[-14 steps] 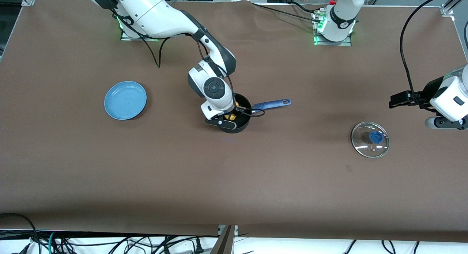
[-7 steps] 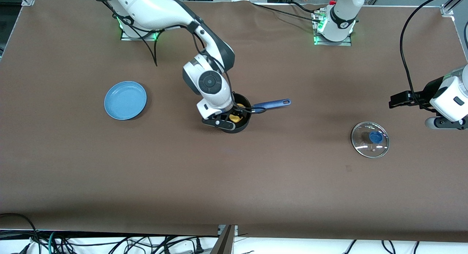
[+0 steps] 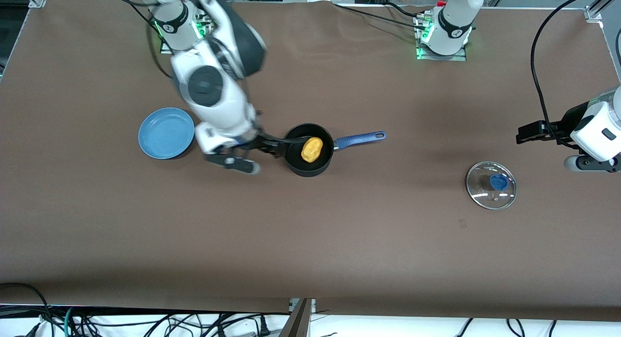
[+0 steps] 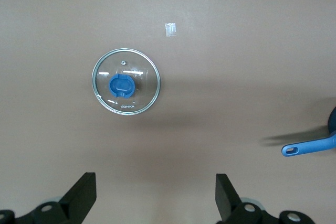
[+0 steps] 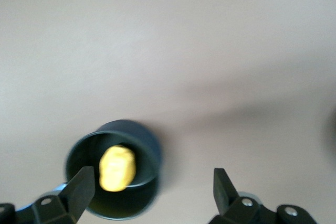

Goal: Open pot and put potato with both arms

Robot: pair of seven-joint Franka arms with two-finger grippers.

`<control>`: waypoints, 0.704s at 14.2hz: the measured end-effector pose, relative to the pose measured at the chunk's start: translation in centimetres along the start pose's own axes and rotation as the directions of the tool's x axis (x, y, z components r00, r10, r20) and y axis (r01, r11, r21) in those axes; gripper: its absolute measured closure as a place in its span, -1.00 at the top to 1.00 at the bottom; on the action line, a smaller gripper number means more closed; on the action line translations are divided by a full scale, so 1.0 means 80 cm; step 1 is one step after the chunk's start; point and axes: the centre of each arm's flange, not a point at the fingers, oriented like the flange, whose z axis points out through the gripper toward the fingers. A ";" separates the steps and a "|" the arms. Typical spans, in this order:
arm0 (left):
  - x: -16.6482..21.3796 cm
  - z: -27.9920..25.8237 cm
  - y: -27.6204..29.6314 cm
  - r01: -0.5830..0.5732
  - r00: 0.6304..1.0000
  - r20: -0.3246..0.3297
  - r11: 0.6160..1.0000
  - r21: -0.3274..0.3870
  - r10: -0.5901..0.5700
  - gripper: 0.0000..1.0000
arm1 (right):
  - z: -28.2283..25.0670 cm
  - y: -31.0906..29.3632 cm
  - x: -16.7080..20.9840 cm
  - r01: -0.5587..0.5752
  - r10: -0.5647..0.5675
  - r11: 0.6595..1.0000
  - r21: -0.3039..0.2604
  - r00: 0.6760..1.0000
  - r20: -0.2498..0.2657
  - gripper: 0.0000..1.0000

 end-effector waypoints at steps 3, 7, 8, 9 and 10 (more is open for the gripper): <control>0.000 0.000 0.000 0.000 1.000 0.000 1.000 0.000 0.000 1.00 | -0.067 0.087 0.035 0.098 -0.098 0.994 -0.053 0.995 0.000 1.00; 0.000 0.000 -0.001 0.001 1.000 0.000 1.000 0.000 -0.001 1.00 | -0.136 0.190 0.060 0.222 -0.221 0.973 -0.070 0.975 0.021 1.00; 0.000 0.000 -0.002 0.003 1.000 0.000 1.000 0.000 -0.003 1.00 | -0.148 0.221 0.066 0.251 -0.249 0.966 -0.068 0.968 0.036 1.00; 0.000 0.000 -0.002 0.003 1.000 0.000 1.000 0.000 -0.003 1.00 | -0.158 0.255 0.072 0.274 -0.272 0.960 -0.062 0.961 0.045 1.00; 0.000 0.000 -0.002 0.003 1.000 0.000 1.000 0.000 -0.003 1.00 | -0.164 0.286 0.076 0.283 -0.281 0.958 -0.054 0.959 0.050 1.00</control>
